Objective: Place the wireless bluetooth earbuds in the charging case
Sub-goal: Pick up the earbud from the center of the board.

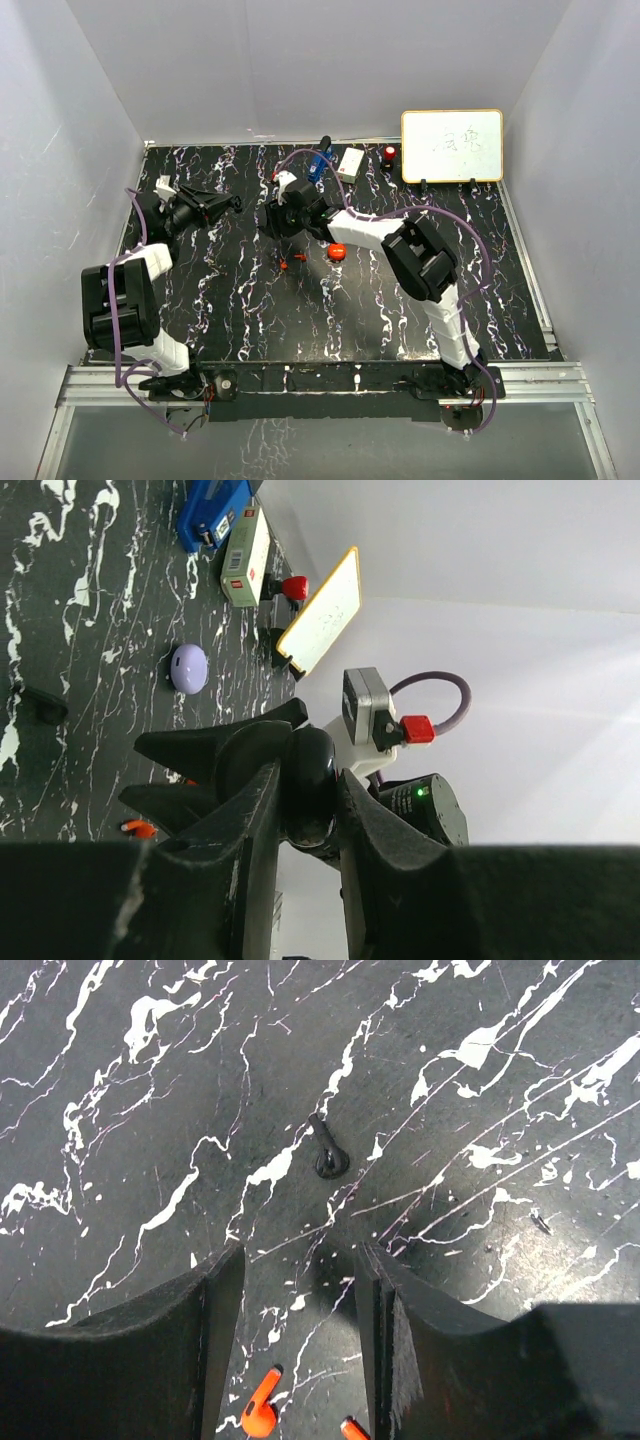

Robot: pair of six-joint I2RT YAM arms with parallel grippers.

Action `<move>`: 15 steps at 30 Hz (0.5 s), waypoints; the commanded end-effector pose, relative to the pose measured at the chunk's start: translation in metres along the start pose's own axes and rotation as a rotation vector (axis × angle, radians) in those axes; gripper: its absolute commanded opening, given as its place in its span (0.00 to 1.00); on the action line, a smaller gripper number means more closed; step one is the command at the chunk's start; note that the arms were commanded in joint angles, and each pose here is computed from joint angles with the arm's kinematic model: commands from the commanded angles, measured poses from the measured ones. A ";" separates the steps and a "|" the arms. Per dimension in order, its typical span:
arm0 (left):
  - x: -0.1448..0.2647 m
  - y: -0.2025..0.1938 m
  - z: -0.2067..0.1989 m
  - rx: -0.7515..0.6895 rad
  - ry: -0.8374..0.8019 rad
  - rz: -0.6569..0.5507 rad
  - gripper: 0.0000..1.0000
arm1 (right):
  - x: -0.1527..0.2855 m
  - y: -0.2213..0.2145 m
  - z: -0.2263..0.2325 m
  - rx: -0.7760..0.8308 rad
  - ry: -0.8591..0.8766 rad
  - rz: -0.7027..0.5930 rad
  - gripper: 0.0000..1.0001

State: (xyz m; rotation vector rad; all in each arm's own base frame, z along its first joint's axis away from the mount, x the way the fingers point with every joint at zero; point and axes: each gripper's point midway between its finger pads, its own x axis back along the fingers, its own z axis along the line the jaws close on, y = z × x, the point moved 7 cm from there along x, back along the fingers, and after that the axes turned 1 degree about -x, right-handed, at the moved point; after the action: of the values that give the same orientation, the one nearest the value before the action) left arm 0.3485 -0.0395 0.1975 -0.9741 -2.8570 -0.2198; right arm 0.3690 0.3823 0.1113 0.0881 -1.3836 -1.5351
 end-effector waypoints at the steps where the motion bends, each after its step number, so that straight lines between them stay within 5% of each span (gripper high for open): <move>1: 0.009 -0.002 -0.006 -0.026 -0.014 -0.005 0.00 | -0.010 0.022 0.006 -0.043 0.001 -0.073 0.45; 15: 0.017 0.003 -0.007 -0.026 -0.018 -0.016 0.00 | -0.038 0.013 0.005 -0.103 -0.046 -0.072 0.42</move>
State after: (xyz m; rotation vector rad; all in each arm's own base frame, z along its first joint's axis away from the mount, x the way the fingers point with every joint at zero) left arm 0.3448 -0.0307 0.1894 -0.9339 -2.8420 -0.1999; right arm 0.3809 0.3998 0.0845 -0.0155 -1.3342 -1.5997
